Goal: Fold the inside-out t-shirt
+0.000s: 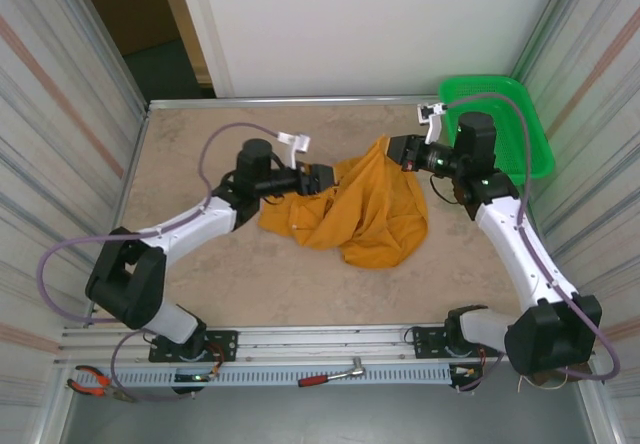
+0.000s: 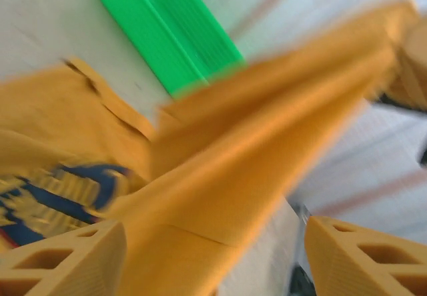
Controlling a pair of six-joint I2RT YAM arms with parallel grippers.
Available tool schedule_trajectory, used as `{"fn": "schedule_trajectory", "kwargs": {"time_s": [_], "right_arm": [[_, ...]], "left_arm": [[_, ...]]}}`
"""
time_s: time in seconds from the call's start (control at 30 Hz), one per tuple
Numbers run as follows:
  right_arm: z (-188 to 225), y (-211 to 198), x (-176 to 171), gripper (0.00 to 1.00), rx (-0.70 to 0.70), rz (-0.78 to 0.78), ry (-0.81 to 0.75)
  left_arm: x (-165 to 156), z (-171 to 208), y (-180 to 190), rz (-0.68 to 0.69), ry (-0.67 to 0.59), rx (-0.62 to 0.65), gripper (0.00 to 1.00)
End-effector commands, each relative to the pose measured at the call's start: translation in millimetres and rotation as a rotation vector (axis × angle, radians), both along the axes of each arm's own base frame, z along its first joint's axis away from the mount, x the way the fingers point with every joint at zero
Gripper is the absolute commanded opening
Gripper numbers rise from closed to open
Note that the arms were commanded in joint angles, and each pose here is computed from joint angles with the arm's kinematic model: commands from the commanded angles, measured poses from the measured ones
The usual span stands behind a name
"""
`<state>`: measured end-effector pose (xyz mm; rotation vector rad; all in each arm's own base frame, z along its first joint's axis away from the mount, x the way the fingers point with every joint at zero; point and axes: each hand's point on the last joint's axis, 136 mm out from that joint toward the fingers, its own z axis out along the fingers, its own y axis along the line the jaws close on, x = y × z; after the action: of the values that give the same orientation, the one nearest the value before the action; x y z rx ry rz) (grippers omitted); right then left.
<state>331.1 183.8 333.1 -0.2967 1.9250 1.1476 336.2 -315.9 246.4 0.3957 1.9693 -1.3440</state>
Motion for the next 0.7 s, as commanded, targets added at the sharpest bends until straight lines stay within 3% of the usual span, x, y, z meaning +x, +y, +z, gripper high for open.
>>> {"fn": "schedule_trajectory", "kwargs": {"time_s": [0.0,0.17,0.37,0.43,0.57,0.67], "right_arm": [[39,12,-28,0.00,0.038,0.149,-0.107],[50,16,-25,0.00,0.052,0.161,-0.122],[44,15,-12,0.00,0.034,0.128,-0.109],[40,14,-6,0.00,0.024,0.110,-0.104],[30,11,9,0.00,0.004,0.069,-0.085],[21,8,15,0.00,-0.016,0.036,-0.067]], "left_arm": [[19,27,6,0.028,-0.042,-0.037,0.75],[35,29,-21,-0.117,0.026,-0.137,0.78],[5,36,-60,-0.357,0.058,-0.280,0.78],[-1,36,-66,-0.395,0.062,-0.306,0.65],[17,39,-70,-0.359,0.071,-0.319,0.00],[51,41,-56,-0.216,0.064,-0.272,0.00]]}}
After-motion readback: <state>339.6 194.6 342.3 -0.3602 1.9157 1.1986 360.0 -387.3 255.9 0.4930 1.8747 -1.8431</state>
